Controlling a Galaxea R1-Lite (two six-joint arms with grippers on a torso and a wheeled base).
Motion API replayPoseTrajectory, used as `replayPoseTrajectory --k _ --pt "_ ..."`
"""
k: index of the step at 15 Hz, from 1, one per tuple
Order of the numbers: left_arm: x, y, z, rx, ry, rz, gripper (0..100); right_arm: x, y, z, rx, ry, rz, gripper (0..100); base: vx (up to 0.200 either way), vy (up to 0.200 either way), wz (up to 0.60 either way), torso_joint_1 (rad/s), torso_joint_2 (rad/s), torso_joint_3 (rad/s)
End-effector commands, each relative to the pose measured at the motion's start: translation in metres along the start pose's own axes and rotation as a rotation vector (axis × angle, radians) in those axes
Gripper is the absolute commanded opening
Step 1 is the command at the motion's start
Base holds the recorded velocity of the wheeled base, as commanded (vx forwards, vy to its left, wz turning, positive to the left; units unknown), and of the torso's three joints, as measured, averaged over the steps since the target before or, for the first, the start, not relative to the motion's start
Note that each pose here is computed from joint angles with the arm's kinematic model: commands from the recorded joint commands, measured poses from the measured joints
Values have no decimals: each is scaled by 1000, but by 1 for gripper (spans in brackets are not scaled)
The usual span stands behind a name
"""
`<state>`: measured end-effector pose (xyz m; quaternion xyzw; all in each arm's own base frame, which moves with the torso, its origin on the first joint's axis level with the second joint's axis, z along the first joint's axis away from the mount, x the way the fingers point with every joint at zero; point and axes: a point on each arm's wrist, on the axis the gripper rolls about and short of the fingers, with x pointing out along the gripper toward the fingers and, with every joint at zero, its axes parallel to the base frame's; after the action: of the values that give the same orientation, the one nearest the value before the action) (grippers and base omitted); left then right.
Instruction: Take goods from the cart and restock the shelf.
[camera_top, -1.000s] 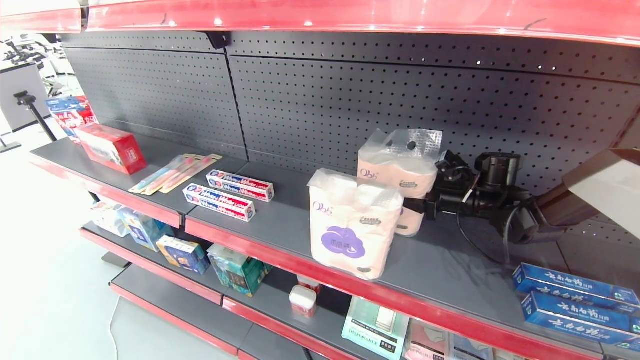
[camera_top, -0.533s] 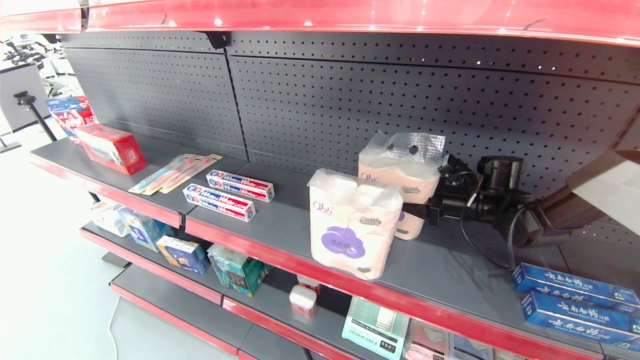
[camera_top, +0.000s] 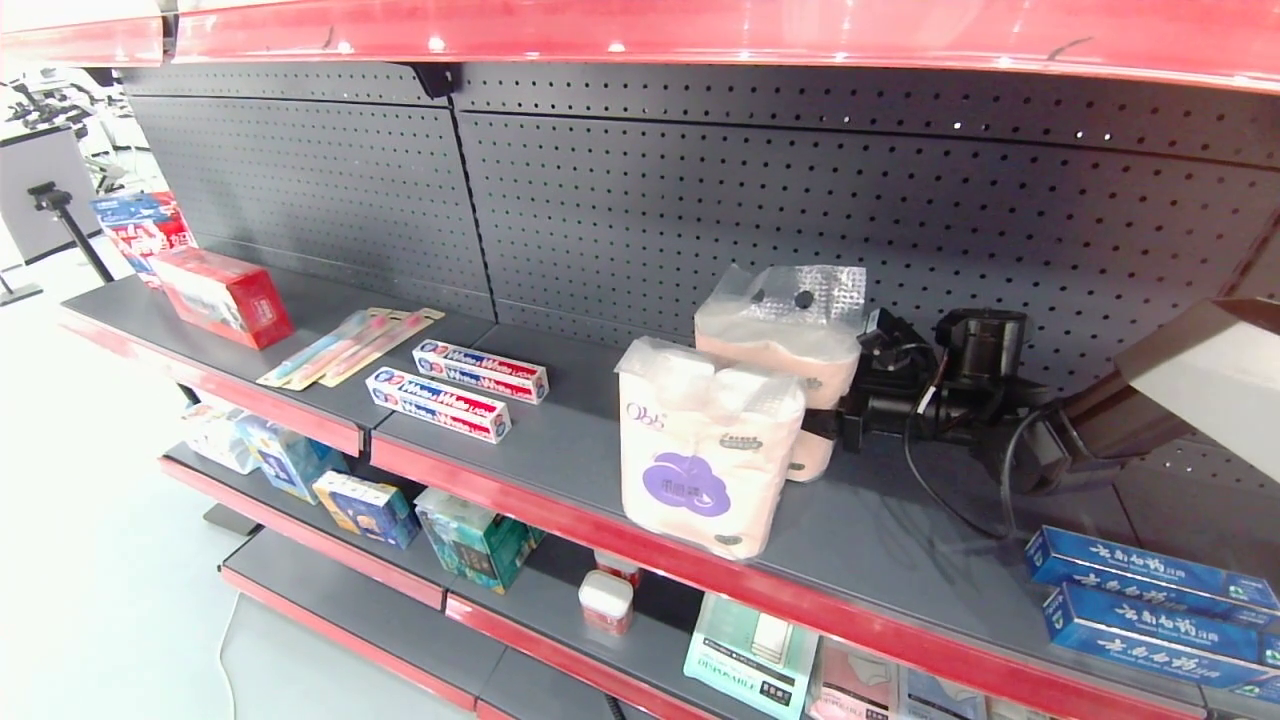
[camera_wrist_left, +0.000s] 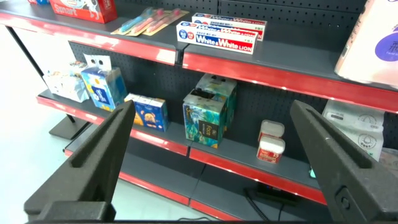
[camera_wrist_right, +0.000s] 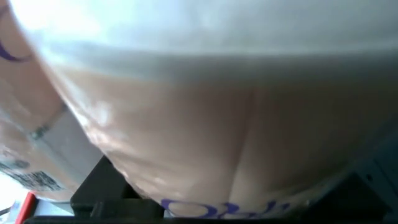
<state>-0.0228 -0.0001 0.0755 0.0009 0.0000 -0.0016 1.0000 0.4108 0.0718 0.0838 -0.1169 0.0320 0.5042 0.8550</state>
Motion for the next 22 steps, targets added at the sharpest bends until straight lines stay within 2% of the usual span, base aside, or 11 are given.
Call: replayPoseTrajectory --k 1,8,22 --pt "0 0 0 0 0 0 100 1 1 0 0 -1 6 0 0 0 0 0 0 0" --pt "0 0 0 0 0 0 100 -6 -4 -4 14 33 -71 0 0 0 0 0 0 0" --pt "0 0 0 0 0 0 100 5 2 1 -3 38 -93 0 0 0 0 0 0 0"
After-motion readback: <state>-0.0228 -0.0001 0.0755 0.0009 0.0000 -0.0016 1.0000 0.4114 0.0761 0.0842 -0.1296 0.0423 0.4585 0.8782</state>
